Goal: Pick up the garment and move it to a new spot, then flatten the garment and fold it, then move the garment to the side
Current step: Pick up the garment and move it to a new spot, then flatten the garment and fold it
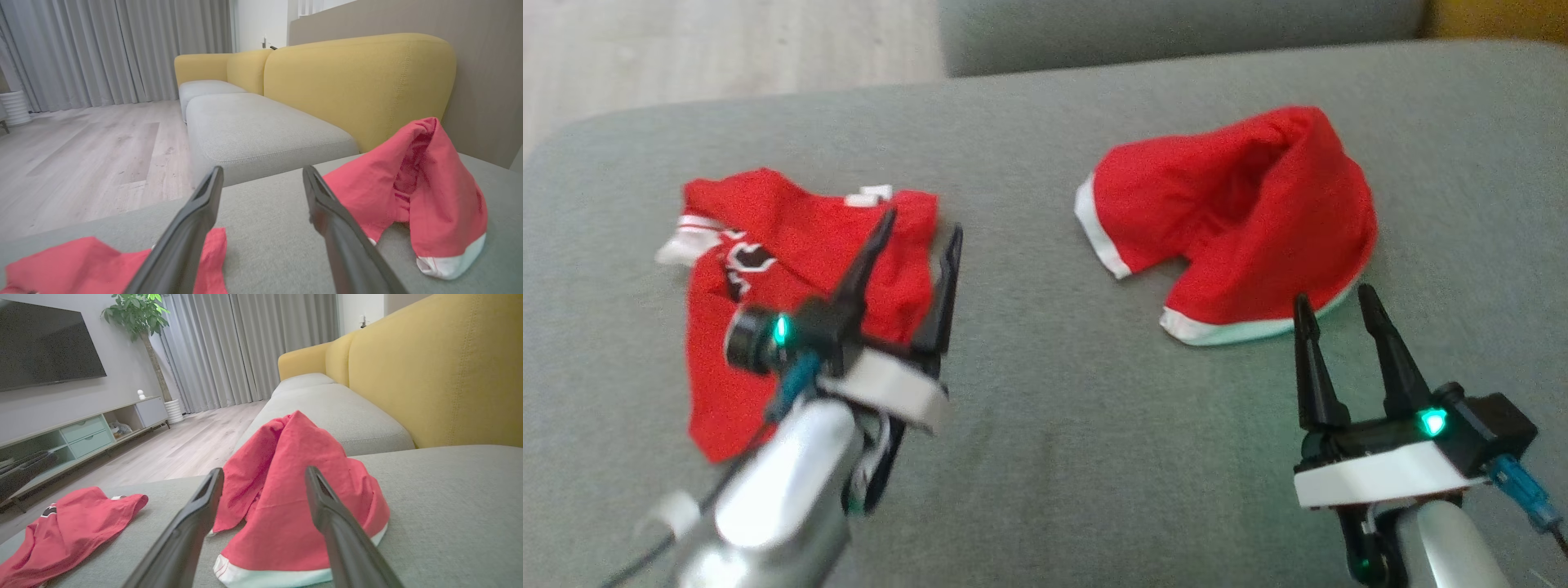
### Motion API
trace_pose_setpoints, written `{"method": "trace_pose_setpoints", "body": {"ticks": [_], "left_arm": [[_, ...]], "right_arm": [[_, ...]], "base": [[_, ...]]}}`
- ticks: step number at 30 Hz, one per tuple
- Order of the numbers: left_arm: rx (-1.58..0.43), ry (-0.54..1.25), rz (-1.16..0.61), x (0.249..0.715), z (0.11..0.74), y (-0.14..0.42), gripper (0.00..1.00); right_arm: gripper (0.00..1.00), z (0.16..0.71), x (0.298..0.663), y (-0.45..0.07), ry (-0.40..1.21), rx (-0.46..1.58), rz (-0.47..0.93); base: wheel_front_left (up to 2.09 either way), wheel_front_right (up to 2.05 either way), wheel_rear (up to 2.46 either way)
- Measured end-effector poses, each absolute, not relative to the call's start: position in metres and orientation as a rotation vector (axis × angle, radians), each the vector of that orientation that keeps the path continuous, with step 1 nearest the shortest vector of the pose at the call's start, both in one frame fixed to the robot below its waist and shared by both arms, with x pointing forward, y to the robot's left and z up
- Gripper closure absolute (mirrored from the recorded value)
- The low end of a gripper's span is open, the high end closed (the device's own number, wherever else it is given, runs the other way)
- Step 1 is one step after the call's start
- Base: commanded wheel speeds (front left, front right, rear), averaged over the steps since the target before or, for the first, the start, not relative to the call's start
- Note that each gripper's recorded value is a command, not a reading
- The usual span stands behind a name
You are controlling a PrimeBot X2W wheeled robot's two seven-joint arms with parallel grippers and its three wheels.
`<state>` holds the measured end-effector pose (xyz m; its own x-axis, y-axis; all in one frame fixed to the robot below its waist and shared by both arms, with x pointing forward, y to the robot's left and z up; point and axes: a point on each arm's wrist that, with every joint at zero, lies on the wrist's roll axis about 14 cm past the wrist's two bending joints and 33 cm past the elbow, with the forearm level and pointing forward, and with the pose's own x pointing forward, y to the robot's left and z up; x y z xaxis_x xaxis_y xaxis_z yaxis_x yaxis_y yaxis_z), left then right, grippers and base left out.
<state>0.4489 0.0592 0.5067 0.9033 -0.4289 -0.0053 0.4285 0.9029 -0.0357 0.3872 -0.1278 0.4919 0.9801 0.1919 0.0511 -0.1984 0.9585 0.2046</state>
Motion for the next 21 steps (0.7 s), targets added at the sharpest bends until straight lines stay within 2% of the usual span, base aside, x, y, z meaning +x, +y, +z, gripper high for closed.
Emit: {"method": "trace_pose_setpoints", "body": {"ticks": [11,21], "left_arm": [[-0.089,0.001,-0.210,0.380,0.498,0.111,0.00],[-0.111,-0.028,-0.191,0.379,0.502,0.110,0.00]], "right_arm": [[0.00,0.502,0.379,-0.106,-0.052,0.199,0.268],[0.00,0.498,0.378,-0.106,-0.041,0.188,0.268]], "base": [[0.00,0.00,0.00],[0.00,0.00,0.00]]}}
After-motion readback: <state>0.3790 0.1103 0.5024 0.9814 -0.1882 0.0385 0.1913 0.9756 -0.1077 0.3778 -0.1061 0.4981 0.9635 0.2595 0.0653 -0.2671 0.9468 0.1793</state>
